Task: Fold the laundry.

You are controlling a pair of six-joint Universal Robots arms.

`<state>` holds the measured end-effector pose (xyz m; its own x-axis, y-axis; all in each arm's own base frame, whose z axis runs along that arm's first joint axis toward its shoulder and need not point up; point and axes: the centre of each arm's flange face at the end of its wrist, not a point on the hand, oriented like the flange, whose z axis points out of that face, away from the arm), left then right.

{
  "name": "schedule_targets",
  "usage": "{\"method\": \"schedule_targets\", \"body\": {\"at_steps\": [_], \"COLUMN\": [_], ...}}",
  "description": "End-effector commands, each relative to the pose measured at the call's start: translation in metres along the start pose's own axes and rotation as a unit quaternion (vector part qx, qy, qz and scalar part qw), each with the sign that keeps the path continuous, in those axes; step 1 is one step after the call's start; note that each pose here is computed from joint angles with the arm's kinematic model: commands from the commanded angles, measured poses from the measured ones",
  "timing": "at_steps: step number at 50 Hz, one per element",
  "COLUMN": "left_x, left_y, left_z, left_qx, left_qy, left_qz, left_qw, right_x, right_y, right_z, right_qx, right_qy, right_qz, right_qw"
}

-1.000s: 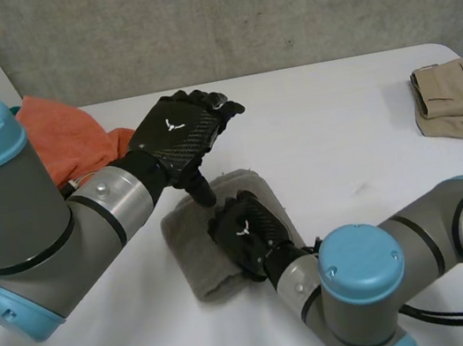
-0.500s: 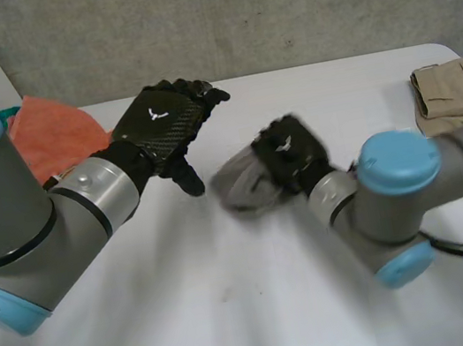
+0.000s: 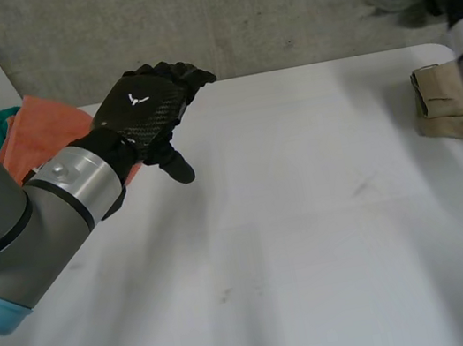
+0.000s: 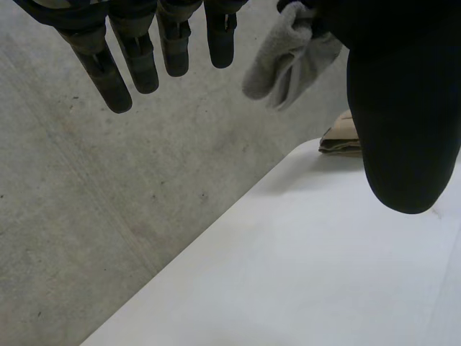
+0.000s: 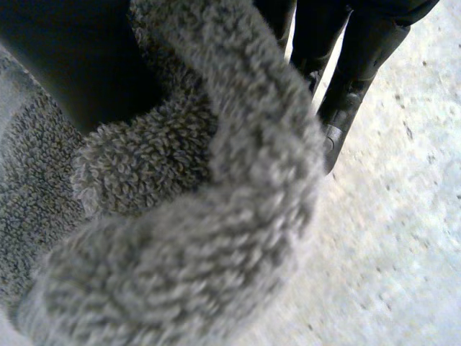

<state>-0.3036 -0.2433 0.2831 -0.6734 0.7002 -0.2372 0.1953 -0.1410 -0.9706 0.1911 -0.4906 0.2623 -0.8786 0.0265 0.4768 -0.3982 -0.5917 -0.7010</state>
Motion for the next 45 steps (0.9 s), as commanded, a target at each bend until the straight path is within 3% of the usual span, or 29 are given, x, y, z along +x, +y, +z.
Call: {"method": "schedule_targets", "body": {"at_steps": [1, 9, 14, 23, 34, 38, 41, 45], "left_x": [0.007, 0.011, 0.013, 0.016, 0.018, 0.018, 0.017, 0.017], "left_y": [-0.004, -0.006, -0.008, -0.008, -0.015, -0.019, -0.021, -0.024], "left_z": [-0.003, -0.007, -0.009, -0.009, -0.012, -0.014, -0.015, -0.016], "left_qx": [0.008, 0.014, 0.016, 0.017, 0.026, 0.031, 0.034, 0.037], "left_qy": [0.008, 0.011, 0.013, 0.016, 0.018, 0.017, 0.016, 0.015], "left_qz": [0.003, 0.004, 0.004, 0.004, 0.007, 0.007, 0.005, -0.001], "left_qw": [1.000, 1.000, 1.000, 1.000, 0.999, 0.999, 0.999, 0.999], "right_x": [0.021, 0.026, 0.048, 0.086, 0.098, 0.110, 0.139, 0.182], "right_y": [0.108, 0.200, 0.221, 0.209, 0.179, 0.164, 0.156, 0.152], "right_z": [-0.025, -0.079, -0.100, -0.102, -0.105, -0.110, -0.119, -0.138], "right_qx": [-0.020, -0.092, -0.123, -0.112, -0.196, -0.251, -0.316, -0.419], "right_qy": [-0.044, -0.054, -0.061, -0.089, -0.073, -0.048, 0.005, 0.080], "right_qz": [-0.033, -0.068, -0.108, -0.118, -0.079, -0.067, -0.070, -0.081], "right_qw": [0.998, 0.992, 0.985, 0.983, 0.975, 0.965, 0.946, 0.901]}}
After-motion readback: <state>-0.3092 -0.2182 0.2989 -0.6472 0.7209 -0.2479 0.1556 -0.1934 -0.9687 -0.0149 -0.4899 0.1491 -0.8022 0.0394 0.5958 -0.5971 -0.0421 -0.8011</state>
